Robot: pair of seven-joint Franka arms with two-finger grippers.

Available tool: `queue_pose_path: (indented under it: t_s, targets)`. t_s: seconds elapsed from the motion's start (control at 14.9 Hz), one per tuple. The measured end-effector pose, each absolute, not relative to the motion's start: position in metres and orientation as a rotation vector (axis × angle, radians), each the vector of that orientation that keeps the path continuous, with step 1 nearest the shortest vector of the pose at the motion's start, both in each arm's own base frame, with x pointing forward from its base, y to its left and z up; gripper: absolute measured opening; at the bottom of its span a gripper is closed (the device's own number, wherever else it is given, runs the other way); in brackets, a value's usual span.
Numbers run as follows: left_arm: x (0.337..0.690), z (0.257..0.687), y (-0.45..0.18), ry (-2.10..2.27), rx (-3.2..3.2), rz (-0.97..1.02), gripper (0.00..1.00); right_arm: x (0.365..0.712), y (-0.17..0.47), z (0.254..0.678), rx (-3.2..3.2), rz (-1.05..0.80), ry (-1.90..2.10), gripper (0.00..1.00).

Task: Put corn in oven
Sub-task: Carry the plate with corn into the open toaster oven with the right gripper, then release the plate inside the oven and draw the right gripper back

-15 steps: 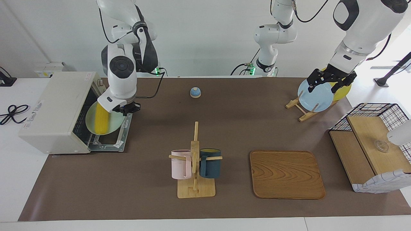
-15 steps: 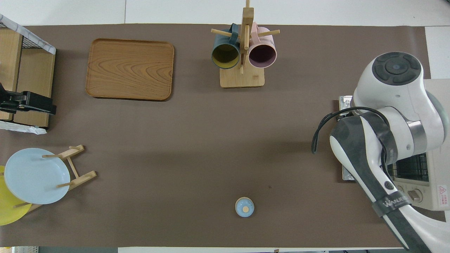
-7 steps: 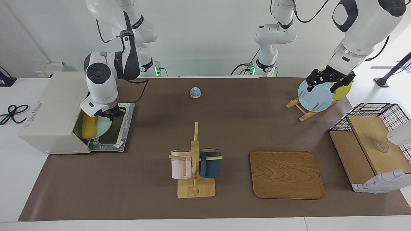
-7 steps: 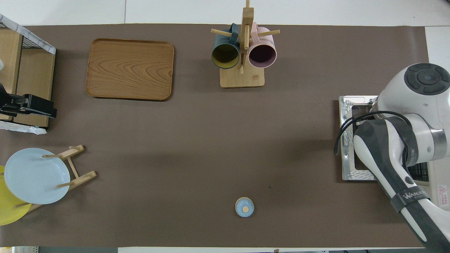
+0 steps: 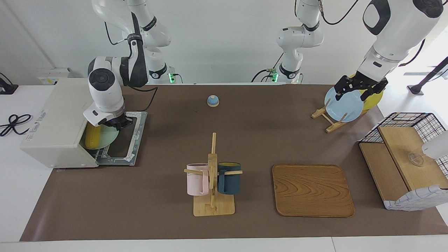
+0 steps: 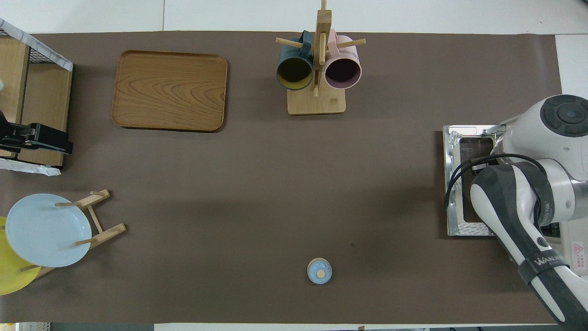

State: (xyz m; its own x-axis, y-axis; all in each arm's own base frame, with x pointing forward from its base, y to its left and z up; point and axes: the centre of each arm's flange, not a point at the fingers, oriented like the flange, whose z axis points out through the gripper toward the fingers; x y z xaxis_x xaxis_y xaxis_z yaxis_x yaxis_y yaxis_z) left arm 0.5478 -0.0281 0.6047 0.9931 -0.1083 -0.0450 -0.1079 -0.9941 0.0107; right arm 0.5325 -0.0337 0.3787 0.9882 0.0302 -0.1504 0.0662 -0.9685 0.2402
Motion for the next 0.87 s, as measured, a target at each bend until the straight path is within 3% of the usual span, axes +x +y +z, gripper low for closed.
queue_pose_path:
  t_s: [0.27, 0.87]
  targets:
    - [0.547, 0.606, -0.028, -0.169, 3.128, -0.068, 1.0, 0.524, -0.039, 0.374, 2.891, -0.202, 0.076, 0.02]
    - [0.547, 0.606, -0.028, -0.169, 3.128, -0.068, 1.0, 0.523, -0.026, 0.375, 2.891, -0.205, 0.106, 0.19]
